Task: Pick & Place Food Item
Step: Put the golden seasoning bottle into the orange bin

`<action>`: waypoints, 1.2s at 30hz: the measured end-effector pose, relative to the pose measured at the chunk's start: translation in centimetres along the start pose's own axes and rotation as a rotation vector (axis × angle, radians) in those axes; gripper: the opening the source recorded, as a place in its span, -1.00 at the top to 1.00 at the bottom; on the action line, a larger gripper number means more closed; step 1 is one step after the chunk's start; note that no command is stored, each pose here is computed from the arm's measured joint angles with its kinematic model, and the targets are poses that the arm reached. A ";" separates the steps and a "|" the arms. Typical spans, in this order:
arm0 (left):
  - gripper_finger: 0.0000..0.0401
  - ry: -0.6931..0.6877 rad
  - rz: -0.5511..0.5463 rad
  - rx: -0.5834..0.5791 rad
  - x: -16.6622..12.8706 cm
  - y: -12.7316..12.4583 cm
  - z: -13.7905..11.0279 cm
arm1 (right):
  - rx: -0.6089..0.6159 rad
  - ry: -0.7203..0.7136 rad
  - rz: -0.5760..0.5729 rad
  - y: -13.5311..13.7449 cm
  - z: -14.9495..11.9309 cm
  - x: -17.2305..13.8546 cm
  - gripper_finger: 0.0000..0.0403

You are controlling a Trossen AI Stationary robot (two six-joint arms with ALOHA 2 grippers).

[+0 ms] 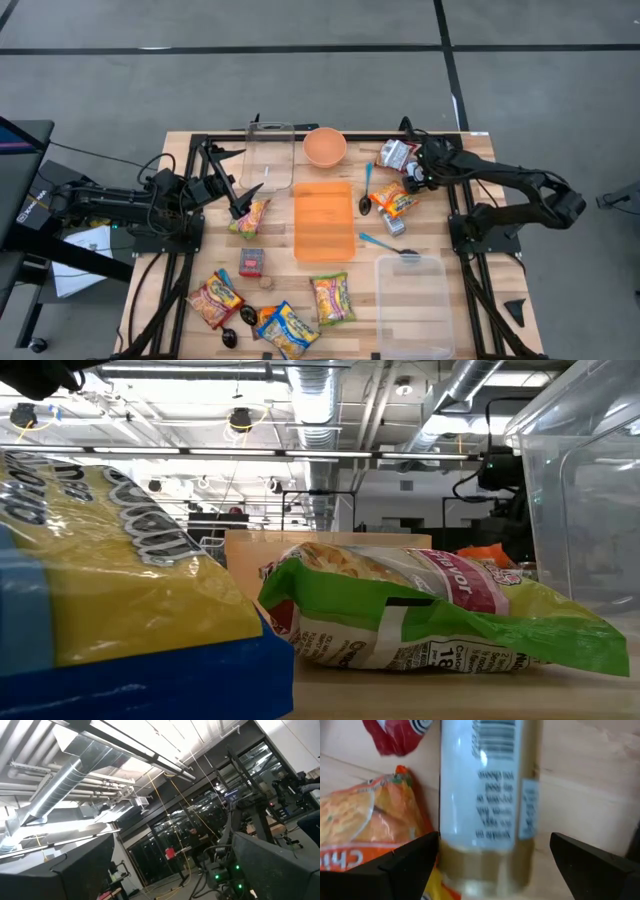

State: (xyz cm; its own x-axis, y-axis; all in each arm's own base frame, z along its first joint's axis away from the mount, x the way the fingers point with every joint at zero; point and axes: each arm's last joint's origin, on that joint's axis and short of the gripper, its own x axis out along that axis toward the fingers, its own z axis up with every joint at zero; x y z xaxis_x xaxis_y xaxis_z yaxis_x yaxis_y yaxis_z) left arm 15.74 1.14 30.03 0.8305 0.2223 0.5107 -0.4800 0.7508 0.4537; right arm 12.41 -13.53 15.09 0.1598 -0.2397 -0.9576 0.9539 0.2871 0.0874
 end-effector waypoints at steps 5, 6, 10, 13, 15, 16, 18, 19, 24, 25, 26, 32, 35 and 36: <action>-0.99 0.006 -0.005 0.002 0.0 0.0 -0.1 | -0.023 0.041 -0.019 0.1 0.1 1.1 -0.80; -0.99 0.006 -0.005 0.002 0.0 0.0 -0.1 | -0.027 0.051 -0.024 0.1 0.0 1.2 -0.77; -0.99 0.006 -0.005 0.002 0.0 0.0 -0.1 | -0.032 0.064 -0.030 0.1 0.0 1.4 -0.57; -0.99 0.006 -0.005 0.002 0.0 0.0 -0.1 | -0.034 0.055 -0.025 0.1 0.0 1.2 -0.38; -0.99 0.006 -0.005 0.002 0.0 0.0 -0.1 | -0.039 0.045 -0.018 0.2 -0.1 1.0 -0.34; -0.99 0.006 -0.005 0.002 0.0 0.0 -0.1 | -0.041 0.038 -0.014 0.2 -0.1 0.8 -0.34; -0.99 0.006 -0.005 0.002 0.0 0.0 -0.1 | -0.050 0.021 -0.003 0.4 -0.2 0.4 -0.34; -0.99 0.006 -0.005 0.002 0.0 0.0 -0.1 | -0.054 0.014 0.002 0.5 -0.2 0.2 -0.34; -0.99 0.006 -0.005 0.004 0.0 -0.1 -0.1 | -0.057 -0.010 0.025 0.6 -1.0 -1.3 -0.34; -0.99 0.007 -0.006 0.004 0.0 -0.1 -0.1 | -0.057 -0.014 0.030 0.5 -1.2 -1.7 -0.34; -0.99 0.010 -0.008 0.005 0.0 -0.1 -0.1 | -0.057 -0.021 0.036 0.5 -1.5 -2.2 -0.34; -0.99 0.008 -0.057 0.017 0.0 -0.3 -0.3 | -0.053 -0.104 0.192 1.2 -2.7 -4.8 -0.34; -0.99 -0.014 -0.134 0.035 0.0 -0.7 -0.4 | -0.052 -0.147 0.326 2.0 -3.3 -6.1 -0.34; -0.99 -0.021 -0.155 0.038 0.1 -0.9 -0.5 | -0.058 -0.162 0.372 2.3 -3.5 -6.5 -0.34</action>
State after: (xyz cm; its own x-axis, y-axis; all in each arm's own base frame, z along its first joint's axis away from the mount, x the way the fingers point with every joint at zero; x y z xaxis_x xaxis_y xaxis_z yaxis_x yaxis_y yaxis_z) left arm 16.35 0.78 29.30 0.8896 0.0920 0.4474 -0.3572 0.7507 0.5558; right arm 12.64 -8.09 20.60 0.5338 -0.2508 -0.8075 0.8081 0.4326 0.3999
